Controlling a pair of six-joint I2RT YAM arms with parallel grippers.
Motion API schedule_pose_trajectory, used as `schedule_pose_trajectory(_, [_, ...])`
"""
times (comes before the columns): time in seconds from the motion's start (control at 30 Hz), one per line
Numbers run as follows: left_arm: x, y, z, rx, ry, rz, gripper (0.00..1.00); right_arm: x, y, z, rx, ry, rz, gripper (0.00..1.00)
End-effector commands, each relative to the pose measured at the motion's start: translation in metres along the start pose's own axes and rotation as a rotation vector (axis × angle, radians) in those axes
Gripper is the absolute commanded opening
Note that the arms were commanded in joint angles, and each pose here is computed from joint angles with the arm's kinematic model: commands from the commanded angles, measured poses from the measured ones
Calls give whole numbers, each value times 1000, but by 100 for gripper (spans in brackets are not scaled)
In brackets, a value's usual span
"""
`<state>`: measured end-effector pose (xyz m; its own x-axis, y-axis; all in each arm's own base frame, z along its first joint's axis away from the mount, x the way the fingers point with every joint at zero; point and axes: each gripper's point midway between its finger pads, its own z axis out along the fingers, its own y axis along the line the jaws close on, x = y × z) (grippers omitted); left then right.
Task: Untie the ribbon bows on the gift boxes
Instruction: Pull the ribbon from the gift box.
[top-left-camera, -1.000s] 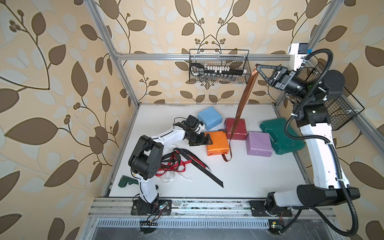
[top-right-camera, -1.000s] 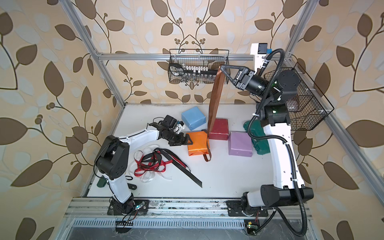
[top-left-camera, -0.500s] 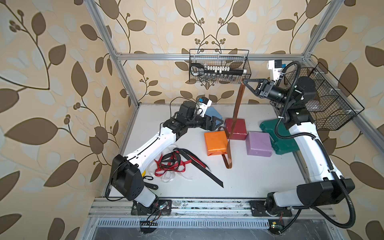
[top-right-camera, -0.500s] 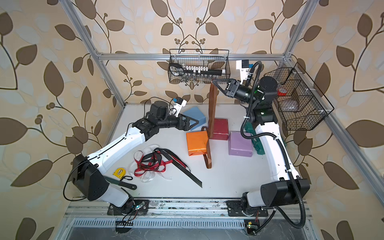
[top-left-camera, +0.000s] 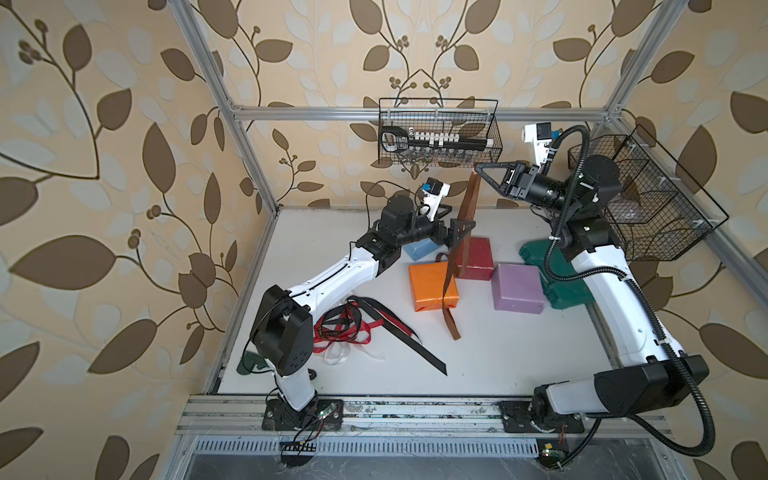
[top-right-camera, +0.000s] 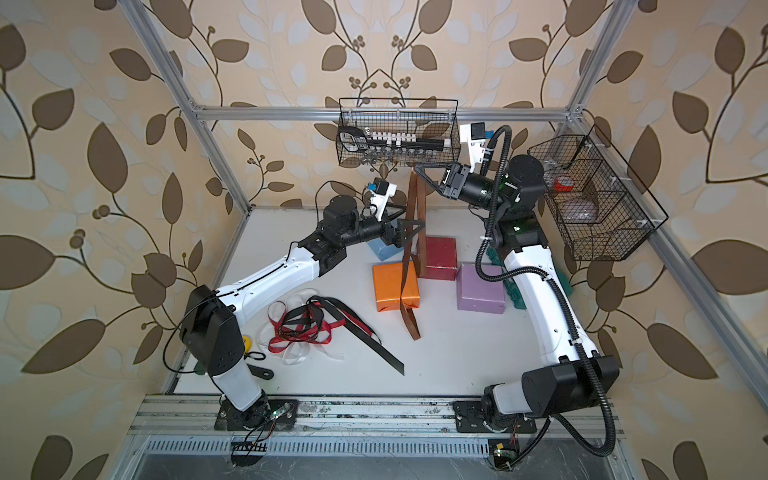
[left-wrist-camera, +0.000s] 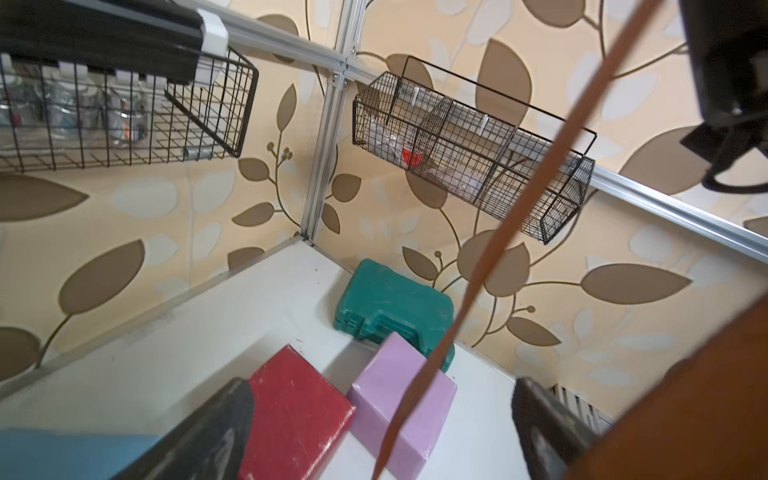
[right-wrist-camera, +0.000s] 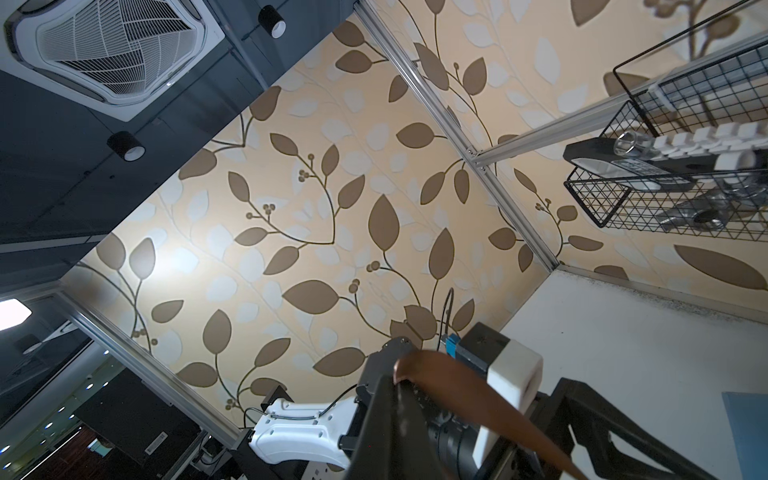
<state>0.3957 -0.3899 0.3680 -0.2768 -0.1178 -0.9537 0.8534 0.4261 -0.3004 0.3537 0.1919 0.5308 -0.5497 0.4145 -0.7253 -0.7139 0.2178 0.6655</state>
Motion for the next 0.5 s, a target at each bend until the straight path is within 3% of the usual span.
schedule_pose_trajectory(0.0, [-42,-10,13,60,-134,55,99,-2,21,-5,-29,-19,-39,0])
schedule_pose_trajectory(0.1, [-44,-25,25,171,-138,24,99,1,19,-5,-22,-7,-33,0])
schedule_pose_trajectory(0.17, [-40,-27,30,168,-116,15,99,1,14,-6,-12,-4,-20,0])
schedule_pose_trajectory(0.2, [-37,-28,30,174,-99,15,90,0,13,-8,-7,-6,-19,0])
schedule_pose_trajectory(0.23, [-33,-26,28,175,-78,12,73,-2,11,-11,2,-14,-19,0])
schedule_pose_trajectory(0.3, [-27,-24,21,175,-37,-2,36,-6,9,-18,21,-35,-24,0])
schedule_pose_trajectory(0.33, [-22,-19,15,162,-10,-12,8,-8,7,-23,34,-48,-25,0])
schedule_pose_trajectory(0.37, [-17,-15,7,138,14,-19,0,-10,6,-28,47,-63,-29,0])
schedule_pose_trajectory(0.47, [-3,-9,-19,65,68,8,0,-14,-1,-42,88,-102,-39,0])
